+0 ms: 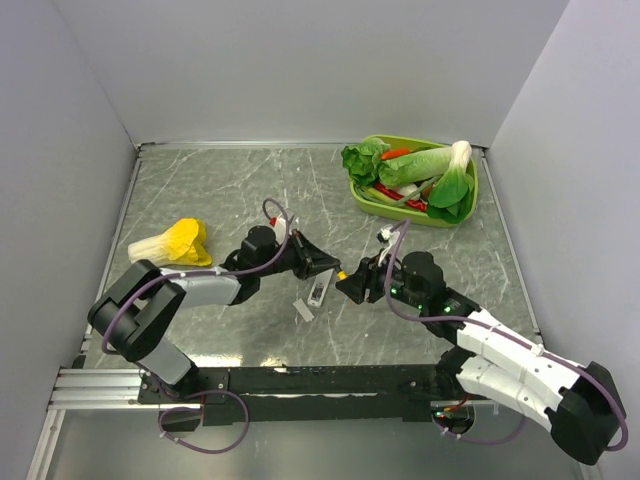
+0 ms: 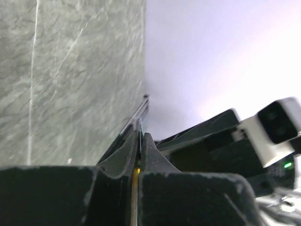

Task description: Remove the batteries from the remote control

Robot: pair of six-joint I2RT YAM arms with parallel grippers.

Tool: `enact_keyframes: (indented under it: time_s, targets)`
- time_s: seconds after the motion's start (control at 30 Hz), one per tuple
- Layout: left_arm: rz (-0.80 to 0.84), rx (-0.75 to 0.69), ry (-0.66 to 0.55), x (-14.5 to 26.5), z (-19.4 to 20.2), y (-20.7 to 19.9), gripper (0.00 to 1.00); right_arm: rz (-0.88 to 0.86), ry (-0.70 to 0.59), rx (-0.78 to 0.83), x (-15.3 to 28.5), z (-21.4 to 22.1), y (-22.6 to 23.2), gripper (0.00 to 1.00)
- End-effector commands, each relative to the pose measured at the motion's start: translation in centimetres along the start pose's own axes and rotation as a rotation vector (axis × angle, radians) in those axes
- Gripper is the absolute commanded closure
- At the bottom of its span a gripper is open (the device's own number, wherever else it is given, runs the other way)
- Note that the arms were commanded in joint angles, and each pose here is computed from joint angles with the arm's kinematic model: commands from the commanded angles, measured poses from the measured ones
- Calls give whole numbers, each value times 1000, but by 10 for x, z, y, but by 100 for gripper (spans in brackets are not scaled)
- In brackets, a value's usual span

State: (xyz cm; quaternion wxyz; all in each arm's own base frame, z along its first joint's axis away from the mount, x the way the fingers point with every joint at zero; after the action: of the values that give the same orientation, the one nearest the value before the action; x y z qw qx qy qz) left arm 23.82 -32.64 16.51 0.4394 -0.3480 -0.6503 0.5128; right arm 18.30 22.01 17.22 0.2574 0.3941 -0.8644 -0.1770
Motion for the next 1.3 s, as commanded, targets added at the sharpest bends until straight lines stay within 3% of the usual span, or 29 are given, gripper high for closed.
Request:
enact_keyframes:
  time_s: [0.0, 0.2, 0.47, 0.97, 1.03, 1.07, 1.17, 1.2, 1.23, 1.27]
  targets:
    - [153, 107, -129, 12, -16, -39, 99, 37, -57, 43, 0, -3, -3, 43]
    - [126, 125, -183, 16, -21, -37, 99, 54, -91, 38, 4, -3, -5, 51]
    - [156, 134, -206, 20, -23, -40, 99, 48, -104, 16, 2, -5, -3, 54]
    - [178, 154, -250, 30, -24, -40, 99, 0, -161, -17, 3, -17, 8, 53]
    - [182, 156, -248, 30, -24, -40, 99, -6, -161, -20, 2, -17, 9, 61]
    - [185, 156, -250, 30, -24, -41, 99, -5, -165, -23, 1, -18, 9, 76]
    - [190, 146, -250, 32, -22, -39, 99, -8, -190, -29, 3, -18, 8, 100]
    - [192, 138, -254, 33, -22, -39, 91, -4, -200, -27, 3, -19, 8, 100]
    - [178, 138, -264, 33, -23, -35, 60, 11, -210, -22, 5, -22, 6, 100]
    - [162, 135, -274, 36, -23, -33, 46, 30, -209, -18, 7, -23, 4, 100]
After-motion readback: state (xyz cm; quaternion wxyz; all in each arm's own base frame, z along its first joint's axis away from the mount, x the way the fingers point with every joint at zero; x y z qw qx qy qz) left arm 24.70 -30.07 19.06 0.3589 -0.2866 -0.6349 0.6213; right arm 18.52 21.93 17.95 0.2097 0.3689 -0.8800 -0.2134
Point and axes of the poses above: each gripper's point midway between its finger pads, its own x axis back along the fingers, its own y axis along the line the jaws close on, z = x × y, the point moved 3 cm from there along x, back along the fingers
